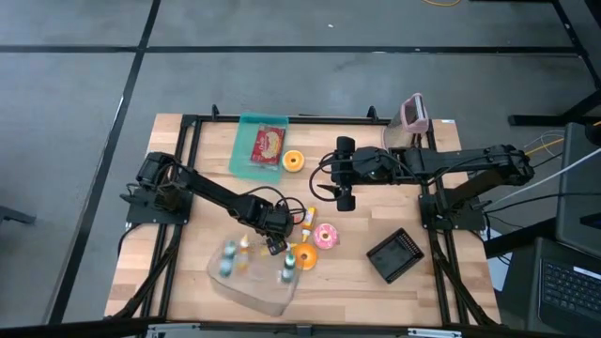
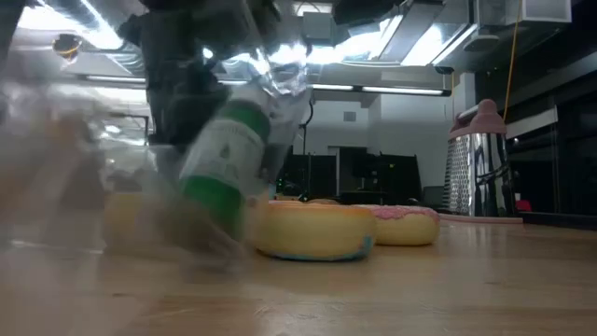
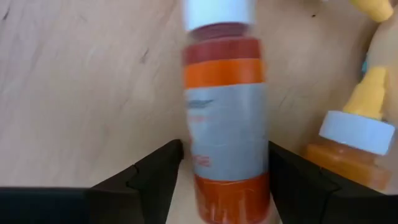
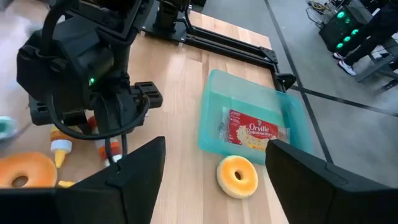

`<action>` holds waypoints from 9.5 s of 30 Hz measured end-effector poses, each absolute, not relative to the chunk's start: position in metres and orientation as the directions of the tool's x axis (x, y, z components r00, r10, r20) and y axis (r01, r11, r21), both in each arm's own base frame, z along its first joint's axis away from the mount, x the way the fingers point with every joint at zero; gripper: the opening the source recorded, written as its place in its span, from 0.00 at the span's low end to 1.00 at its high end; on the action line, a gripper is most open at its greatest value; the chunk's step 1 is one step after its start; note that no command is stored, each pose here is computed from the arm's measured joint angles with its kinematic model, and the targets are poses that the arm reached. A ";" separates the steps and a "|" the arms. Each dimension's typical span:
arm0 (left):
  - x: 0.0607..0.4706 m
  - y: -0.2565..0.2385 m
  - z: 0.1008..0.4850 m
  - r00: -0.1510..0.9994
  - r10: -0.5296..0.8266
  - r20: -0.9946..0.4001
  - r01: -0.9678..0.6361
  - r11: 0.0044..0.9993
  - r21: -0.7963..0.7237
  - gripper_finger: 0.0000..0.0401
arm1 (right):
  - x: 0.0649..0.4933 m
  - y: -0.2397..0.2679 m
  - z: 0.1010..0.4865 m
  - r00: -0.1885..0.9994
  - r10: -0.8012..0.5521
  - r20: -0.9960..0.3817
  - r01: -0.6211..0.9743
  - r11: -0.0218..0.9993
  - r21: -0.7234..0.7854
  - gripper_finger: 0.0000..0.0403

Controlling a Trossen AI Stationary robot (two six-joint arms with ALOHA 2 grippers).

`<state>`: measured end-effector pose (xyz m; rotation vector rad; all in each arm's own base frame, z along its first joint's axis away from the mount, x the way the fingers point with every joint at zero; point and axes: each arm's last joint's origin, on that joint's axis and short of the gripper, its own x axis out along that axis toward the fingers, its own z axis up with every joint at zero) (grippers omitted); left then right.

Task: Pick & Place Food Item
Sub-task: Put the orange food coloring bottle into the transparent bin

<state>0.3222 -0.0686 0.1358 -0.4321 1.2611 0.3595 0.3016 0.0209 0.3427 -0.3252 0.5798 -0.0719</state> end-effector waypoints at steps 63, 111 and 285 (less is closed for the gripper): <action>0.283 -0.118 0.316 0.636 0.440 -0.634 -0.390 0.892 0.227 0.35 | 0.311 0.022 0.368 0.949 -0.144 -0.282 0.023 0.920 -0.391 0.68; 0.250 -0.138 0.356 0.775 0.489 -0.400 -0.367 0.864 0.344 0.35 | 0.358 0.049 0.363 0.963 0.226 -0.149 -0.256 0.940 -0.227 0.63; 0.287 -0.081 0.345 0.743 0.226 -0.630 -0.100 0.968 0.230 0.48 | 0.380 0.029 0.306 0.631 0.180 -0.755 -0.294 0.956 -0.018 0.28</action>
